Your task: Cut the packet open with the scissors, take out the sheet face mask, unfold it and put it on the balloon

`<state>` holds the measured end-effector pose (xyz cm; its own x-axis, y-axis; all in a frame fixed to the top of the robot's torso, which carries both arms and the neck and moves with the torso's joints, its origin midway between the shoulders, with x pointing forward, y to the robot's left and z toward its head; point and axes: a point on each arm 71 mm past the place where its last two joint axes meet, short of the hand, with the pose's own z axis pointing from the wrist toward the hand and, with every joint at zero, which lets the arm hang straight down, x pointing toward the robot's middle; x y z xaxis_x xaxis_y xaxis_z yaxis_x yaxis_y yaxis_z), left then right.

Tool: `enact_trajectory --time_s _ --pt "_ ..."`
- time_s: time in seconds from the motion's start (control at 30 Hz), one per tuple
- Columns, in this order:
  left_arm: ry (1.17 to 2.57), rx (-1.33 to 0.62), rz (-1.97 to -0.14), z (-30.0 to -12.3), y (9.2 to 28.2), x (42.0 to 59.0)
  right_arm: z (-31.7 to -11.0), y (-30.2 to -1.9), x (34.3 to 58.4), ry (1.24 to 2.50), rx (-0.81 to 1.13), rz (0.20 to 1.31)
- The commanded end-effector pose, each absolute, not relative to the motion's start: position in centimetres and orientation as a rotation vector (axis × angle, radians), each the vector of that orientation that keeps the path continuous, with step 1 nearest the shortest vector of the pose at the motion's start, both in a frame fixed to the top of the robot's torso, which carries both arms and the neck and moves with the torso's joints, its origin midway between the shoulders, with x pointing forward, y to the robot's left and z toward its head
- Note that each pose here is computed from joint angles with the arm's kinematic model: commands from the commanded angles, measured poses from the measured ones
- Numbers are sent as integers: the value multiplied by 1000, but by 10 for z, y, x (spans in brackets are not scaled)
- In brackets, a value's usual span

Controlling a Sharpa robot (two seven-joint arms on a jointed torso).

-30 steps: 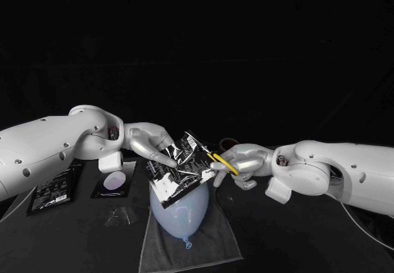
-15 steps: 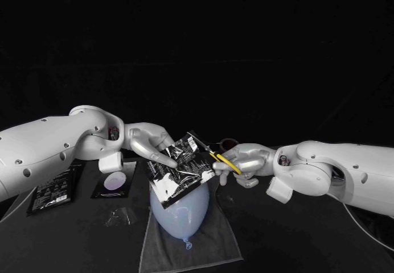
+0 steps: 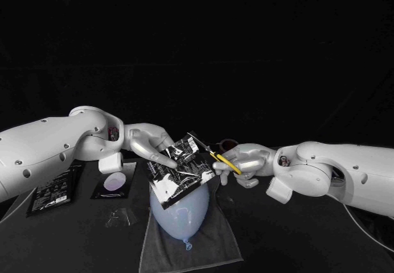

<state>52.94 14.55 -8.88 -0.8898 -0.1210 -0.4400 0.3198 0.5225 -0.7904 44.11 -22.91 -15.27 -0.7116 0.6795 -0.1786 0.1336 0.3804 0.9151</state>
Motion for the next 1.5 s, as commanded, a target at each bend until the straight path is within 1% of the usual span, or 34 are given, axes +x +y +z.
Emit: enact_trajectory --time_s 0.03,0.3,0.57,0.97,1.2,1.5 --pt "2329 175 -1341 -89 145 528 -149 -230 442 2077 698 1340" --pt "2320 163 -1337 -89 147 530 -149 -234 438 2097 652 1339" --pt "2293 136 -1336 -88 150 533 -152 -243 431 2146 600 1294" --pt "2258 92 -1331 -87 157 538 -156 -257 424 2198 589 1254" --pt "2247 76 -1327 -86 161 540 -157 -267 423 2196 611 1238" --pt "2208 30 -1346 -84 177 540 -158 -291 431 2158 670 1224"
